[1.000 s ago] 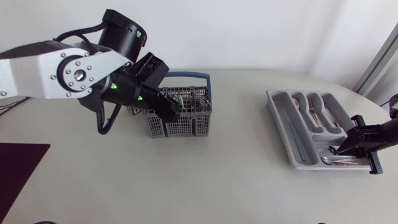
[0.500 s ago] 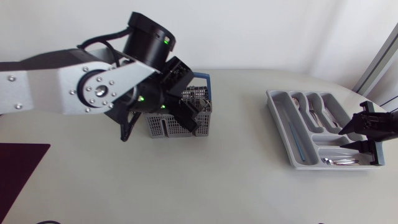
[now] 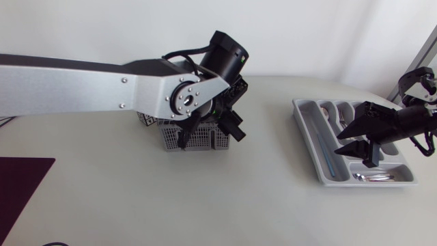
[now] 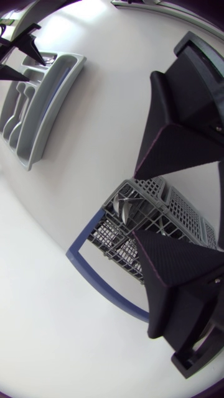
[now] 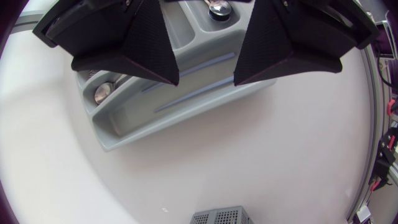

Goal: Transfer all utensils from the basket to the drawer tray.

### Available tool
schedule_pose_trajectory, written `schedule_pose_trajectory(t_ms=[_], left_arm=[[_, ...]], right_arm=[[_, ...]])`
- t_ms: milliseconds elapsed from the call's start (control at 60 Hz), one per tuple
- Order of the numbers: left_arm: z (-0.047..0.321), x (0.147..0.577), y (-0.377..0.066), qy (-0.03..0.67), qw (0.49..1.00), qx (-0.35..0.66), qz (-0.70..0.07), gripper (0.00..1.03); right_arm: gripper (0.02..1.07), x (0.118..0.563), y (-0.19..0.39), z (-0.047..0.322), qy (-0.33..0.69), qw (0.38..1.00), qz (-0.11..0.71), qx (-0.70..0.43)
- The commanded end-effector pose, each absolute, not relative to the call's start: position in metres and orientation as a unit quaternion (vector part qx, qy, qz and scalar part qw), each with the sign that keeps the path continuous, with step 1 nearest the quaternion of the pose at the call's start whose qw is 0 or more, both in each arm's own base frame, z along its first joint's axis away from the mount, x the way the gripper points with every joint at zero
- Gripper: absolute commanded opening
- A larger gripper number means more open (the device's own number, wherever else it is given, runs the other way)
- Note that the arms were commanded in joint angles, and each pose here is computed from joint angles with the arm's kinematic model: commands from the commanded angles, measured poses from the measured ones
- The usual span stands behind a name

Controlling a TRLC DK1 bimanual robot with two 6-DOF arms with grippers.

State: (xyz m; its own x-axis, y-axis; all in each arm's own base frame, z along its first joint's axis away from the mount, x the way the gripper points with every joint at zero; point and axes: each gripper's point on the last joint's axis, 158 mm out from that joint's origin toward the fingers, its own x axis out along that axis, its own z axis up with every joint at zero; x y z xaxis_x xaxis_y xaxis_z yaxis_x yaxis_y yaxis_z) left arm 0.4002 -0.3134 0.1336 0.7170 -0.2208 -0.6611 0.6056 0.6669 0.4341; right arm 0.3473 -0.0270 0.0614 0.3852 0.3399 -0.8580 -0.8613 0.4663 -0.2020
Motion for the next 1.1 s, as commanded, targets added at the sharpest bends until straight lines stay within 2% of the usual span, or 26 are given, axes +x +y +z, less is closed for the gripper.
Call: schedule_pose_trajectory(t_ms=[0, 283, 500, 733, 1083], left_arm=[[0.125, 0.404, -0.319, 0.296, 0.860, 0.346, -0.231, 0.50], [0.124, 0.411, -0.328, 0.319, 0.849, 0.363, -0.212, 0.38], [0.118, 0.412, -0.333, 0.351, 0.836, 0.372, -0.199, 0.33], [0.104, 0.408, -0.328, 0.373, 0.826, 0.381, -0.185, 0.33], [0.083, 0.415, -0.314, 0.391, 0.818, 0.390, -0.159, 0.21]], right_arm=[[0.68, 0.342, -0.014, 0.063, 0.396, 0.771, 0.395, -0.303], [0.68, 0.338, 0.001, 0.053, 0.393, 0.773, 0.406, -0.288], [0.68, 0.335, 0.002, 0.051, 0.396, 0.772, 0.408, -0.286], [0.68, 0.331, 0.004, 0.048, 0.397, 0.769, 0.412, -0.286], [0.68, 0.327, 0.011, 0.045, 0.397, 0.764, 0.420, -0.286]])
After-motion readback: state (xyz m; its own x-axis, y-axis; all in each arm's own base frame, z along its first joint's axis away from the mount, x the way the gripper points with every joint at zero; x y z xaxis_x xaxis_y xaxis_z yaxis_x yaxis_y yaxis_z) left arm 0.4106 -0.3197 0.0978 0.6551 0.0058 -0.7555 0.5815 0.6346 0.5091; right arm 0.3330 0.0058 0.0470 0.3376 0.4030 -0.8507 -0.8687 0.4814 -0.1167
